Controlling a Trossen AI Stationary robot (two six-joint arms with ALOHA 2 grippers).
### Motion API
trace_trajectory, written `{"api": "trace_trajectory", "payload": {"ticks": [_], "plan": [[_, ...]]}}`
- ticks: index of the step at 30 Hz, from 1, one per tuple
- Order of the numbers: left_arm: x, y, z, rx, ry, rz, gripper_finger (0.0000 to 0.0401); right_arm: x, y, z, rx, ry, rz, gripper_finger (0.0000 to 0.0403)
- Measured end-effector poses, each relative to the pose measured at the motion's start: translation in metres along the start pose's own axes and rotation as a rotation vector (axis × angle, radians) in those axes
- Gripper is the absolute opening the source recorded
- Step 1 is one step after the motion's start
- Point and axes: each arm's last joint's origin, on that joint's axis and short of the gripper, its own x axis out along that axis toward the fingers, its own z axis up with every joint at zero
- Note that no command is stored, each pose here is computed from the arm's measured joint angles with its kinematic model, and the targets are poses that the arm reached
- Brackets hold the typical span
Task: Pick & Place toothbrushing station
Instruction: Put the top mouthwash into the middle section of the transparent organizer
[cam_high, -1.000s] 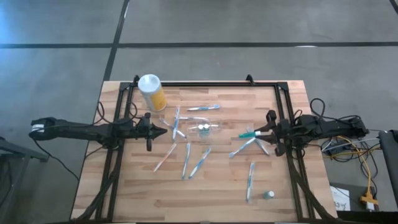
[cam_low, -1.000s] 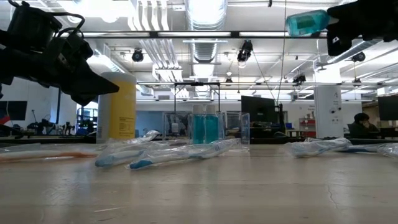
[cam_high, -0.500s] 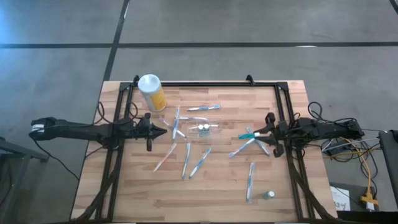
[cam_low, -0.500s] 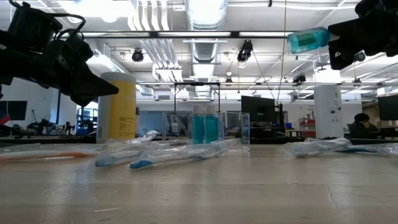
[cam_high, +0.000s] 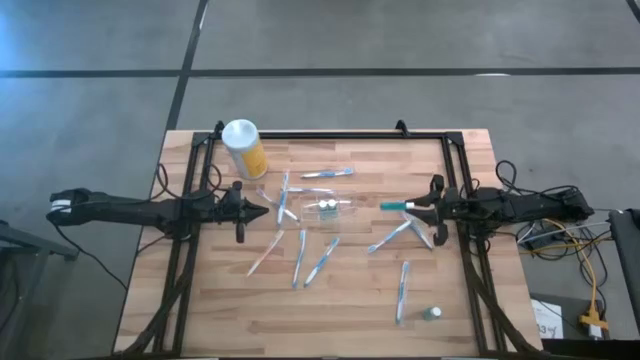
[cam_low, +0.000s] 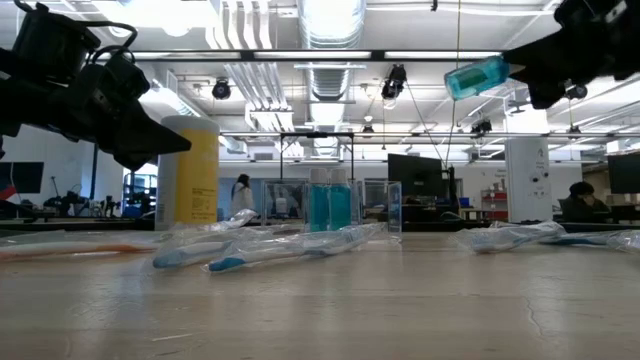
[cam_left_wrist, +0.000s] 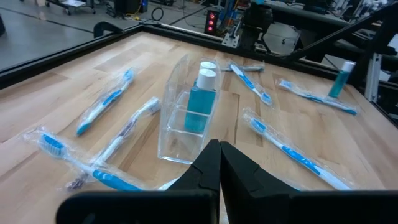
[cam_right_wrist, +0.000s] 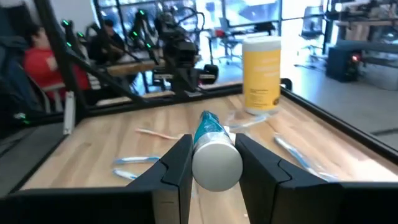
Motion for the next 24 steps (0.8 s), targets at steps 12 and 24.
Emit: {"api": "trace_trajectory", "payload": {"ticks": [12,24], "plan": [[0.0,0.0,0.0,-0.004,-0.004,0.016,0.0005,0.049,0.009,0.094,-0.169,0.35,-0.131,0.0091],[0.0,0.0,0.0,-0.013,-0.004,0.016,0.0005,0.144,0.0,0.176,-0.272,0.603,-0.051,0.0091]]}}
